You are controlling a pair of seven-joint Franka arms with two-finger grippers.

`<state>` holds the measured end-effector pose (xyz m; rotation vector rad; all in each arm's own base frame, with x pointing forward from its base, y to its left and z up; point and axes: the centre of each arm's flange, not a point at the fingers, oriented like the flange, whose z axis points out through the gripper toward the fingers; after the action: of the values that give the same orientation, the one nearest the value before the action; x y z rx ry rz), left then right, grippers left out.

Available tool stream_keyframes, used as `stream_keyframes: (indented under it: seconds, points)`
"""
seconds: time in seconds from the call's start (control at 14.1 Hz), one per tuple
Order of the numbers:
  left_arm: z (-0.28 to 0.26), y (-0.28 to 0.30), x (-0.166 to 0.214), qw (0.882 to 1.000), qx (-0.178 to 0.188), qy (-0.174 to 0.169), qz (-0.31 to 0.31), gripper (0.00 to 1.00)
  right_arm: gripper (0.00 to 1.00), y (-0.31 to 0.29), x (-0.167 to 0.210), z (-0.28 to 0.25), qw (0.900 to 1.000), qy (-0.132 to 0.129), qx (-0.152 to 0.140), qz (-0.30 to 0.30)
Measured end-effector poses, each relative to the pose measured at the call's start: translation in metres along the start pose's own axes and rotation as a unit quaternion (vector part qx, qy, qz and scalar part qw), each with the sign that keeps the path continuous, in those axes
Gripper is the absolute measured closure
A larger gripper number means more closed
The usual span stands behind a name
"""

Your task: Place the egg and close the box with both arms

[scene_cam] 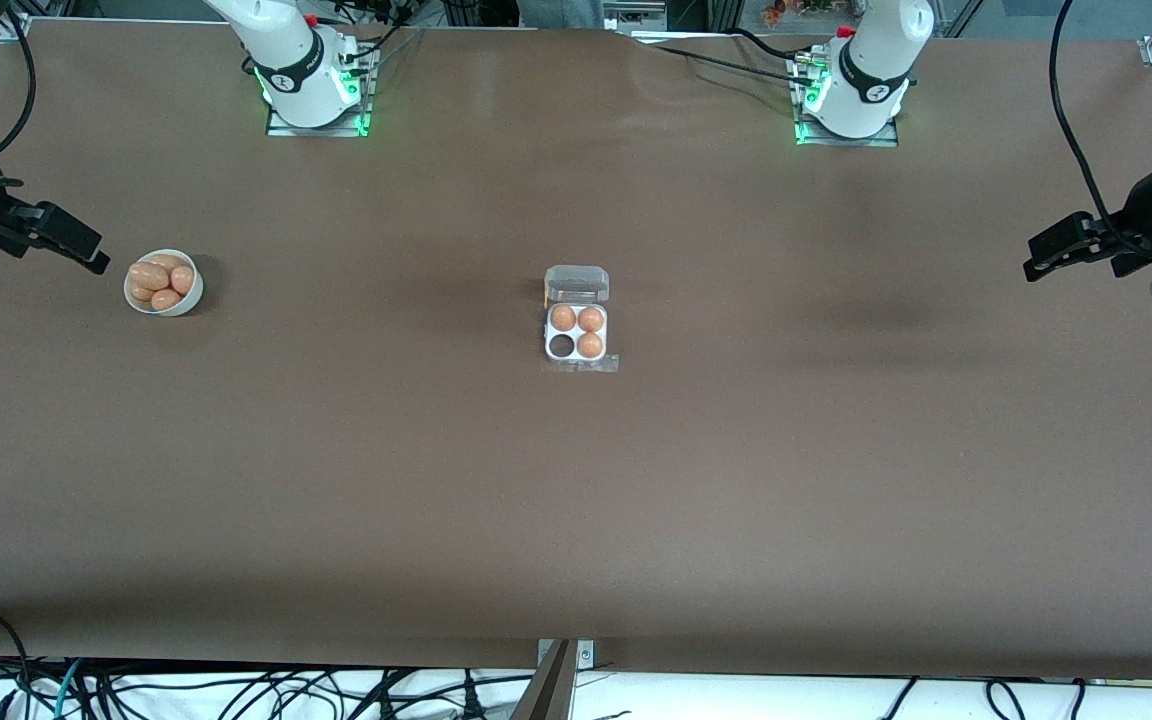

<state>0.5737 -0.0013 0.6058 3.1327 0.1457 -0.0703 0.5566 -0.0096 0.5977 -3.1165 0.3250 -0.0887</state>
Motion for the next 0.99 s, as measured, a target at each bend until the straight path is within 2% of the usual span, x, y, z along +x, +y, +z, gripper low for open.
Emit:
stream_keyframes:
  seconds: [0.99]
  points:
    - [0.0015, 0.0001, -0.0012, 1.000, 0.001, -0.007, 0.000, 0.00, 0.00, 0.0000, 0.0000, 0.0000, 1.000, 0.000, 0.000, 0.000]
